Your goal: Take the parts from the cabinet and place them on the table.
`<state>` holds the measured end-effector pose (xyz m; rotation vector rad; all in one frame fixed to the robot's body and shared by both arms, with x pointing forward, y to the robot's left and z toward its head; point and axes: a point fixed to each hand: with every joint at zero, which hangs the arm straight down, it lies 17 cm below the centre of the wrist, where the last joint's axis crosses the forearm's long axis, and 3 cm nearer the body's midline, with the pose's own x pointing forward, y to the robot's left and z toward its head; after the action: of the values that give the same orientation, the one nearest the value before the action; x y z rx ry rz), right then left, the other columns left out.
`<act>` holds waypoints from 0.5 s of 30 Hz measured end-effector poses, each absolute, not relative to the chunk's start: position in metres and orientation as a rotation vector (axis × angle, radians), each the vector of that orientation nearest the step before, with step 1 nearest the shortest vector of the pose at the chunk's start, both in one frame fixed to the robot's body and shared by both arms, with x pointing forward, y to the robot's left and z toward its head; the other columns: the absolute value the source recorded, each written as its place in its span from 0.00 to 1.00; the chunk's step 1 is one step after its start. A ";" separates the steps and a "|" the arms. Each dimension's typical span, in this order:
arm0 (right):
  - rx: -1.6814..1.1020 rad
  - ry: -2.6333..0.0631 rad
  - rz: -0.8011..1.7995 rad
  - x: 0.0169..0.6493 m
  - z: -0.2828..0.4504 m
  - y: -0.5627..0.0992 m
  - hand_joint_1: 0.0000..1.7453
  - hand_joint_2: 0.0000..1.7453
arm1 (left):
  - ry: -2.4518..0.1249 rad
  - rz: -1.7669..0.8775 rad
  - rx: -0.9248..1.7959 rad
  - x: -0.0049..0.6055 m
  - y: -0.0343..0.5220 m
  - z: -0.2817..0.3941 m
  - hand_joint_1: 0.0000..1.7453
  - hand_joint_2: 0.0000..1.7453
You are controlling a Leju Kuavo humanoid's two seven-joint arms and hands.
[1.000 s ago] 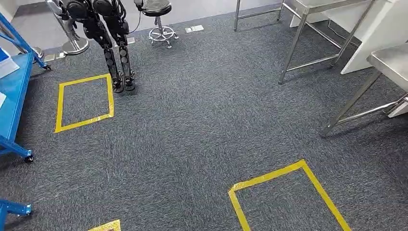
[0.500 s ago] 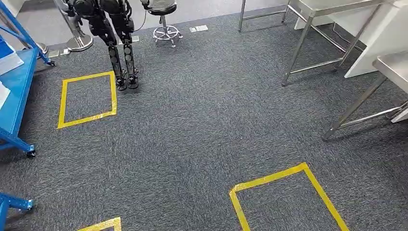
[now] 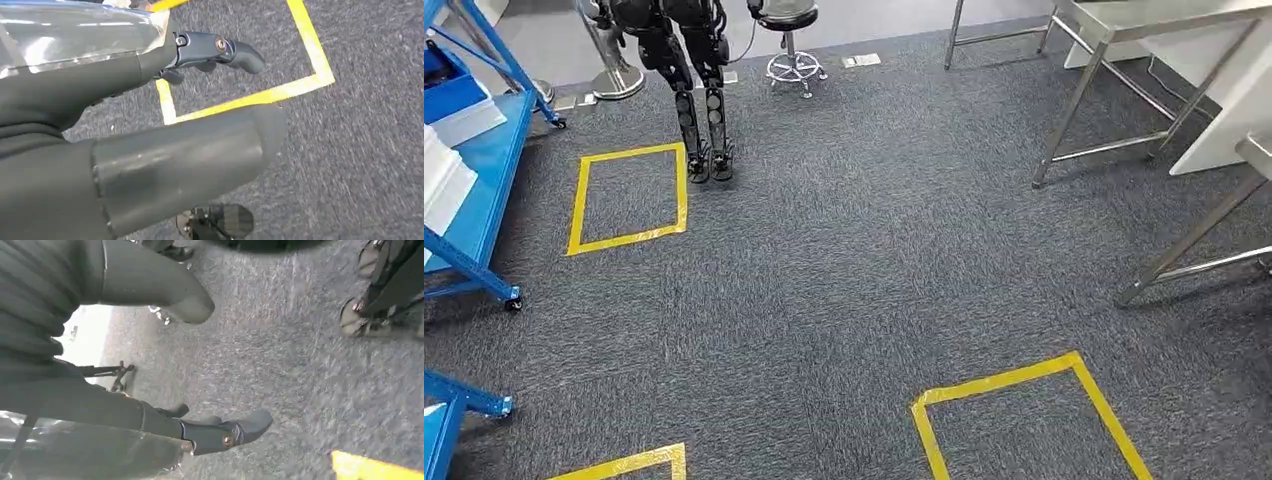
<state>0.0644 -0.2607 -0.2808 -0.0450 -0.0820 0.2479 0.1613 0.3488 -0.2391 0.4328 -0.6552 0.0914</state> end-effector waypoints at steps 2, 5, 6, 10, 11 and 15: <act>-0.047 -0.085 0.250 0.065 -0.281 -0.261 0.00 1.00 | -0.656 0.087 0.431 0.161 0.348 -0.239 0.00 0.00; -0.048 -0.085 0.252 0.065 -0.281 -0.262 0.00 1.00 | -0.656 0.086 0.431 0.161 0.348 -0.239 0.00 0.00; -0.047 -0.084 0.252 0.064 -0.281 -0.262 0.00 1.00 | -0.655 0.086 0.430 0.161 0.348 -0.239 0.00 0.00; -0.047 -0.087 0.252 0.066 -0.281 -0.262 0.00 1.00 | -0.656 0.084 0.430 0.161 0.348 -0.239 0.00 0.00; -0.046 -0.088 0.252 0.066 -0.281 -0.261 0.00 1.00 | -0.658 0.084 0.432 0.163 0.349 -0.239 0.00 0.00; -0.043 -0.088 0.253 0.066 -0.281 -0.259 0.00 1.00 | -0.659 0.082 0.436 0.164 0.352 -0.238 0.00 0.00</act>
<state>0.0663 -0.2587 -0.2805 -0.0433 -0.0883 0.2525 0.1637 0.3518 -0.2383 0.4359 -0.6593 0.0825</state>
